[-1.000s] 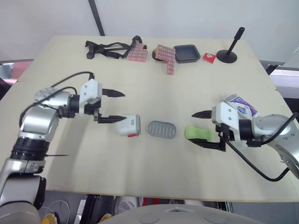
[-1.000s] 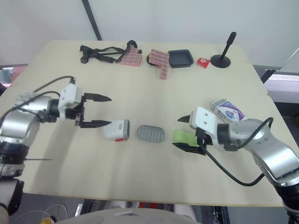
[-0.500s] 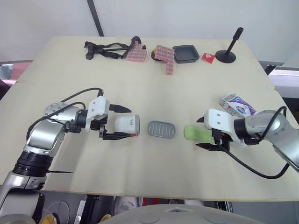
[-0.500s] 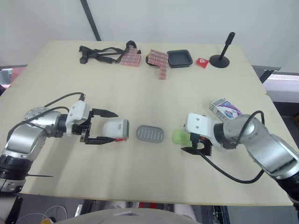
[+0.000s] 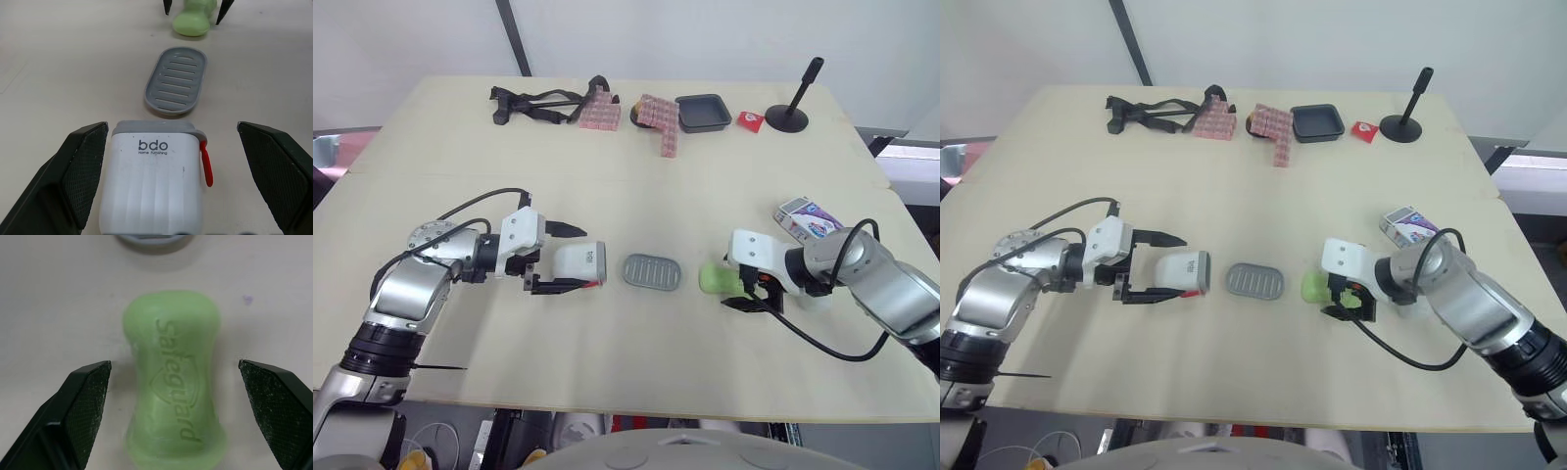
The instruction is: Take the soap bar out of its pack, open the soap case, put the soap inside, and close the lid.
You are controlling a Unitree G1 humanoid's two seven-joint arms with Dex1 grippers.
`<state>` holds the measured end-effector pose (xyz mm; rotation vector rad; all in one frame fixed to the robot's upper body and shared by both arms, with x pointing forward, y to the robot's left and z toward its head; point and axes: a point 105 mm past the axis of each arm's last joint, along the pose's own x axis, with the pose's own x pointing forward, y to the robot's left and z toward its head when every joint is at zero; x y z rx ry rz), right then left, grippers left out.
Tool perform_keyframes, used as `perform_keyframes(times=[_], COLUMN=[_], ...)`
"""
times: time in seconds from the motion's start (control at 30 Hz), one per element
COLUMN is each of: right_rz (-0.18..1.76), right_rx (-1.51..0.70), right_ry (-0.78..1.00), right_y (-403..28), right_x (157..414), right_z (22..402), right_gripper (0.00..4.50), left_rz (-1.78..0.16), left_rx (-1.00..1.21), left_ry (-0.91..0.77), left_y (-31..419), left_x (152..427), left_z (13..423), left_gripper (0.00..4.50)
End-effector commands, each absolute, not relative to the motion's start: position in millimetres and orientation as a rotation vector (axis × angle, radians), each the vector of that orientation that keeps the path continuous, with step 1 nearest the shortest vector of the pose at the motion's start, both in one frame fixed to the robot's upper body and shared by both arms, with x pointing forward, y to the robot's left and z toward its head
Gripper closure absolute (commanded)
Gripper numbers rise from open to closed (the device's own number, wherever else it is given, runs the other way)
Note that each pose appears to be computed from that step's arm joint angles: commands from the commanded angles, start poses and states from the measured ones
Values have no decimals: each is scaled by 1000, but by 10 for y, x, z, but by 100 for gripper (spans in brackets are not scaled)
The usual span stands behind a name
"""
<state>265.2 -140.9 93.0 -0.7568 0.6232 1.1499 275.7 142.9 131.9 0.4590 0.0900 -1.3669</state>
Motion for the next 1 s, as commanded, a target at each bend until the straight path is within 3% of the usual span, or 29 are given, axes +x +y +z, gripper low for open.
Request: perform_keyframes(times=[0.03,0.23,0.27,0.43,1.0], right_rz=[1144,1153,1151,1166,1180], right_rx=[-770,-782,-785,-801,-829], right_ry=[653,632,634,662,652], right_y=[-1419,-1343,-1340,-1347,-1332], right_x=[2656,2689,2697,2656,2634], right_z=[980,1020,1014,972,1006], right_gripper=[0,0,56,215,215], left_rz=[-1359,-1351,-1350,-1345,-1339], left_rx=[488,493,494,496,507], left_ry=[64,68,69,62,61], left_y=[1429,1441,1441,1436,1439], left_x=[2734,2715,2716,2720,2761], left_z=[1375,1351,1349,1351,1357], left_gripper=[1,1,0,0,0])
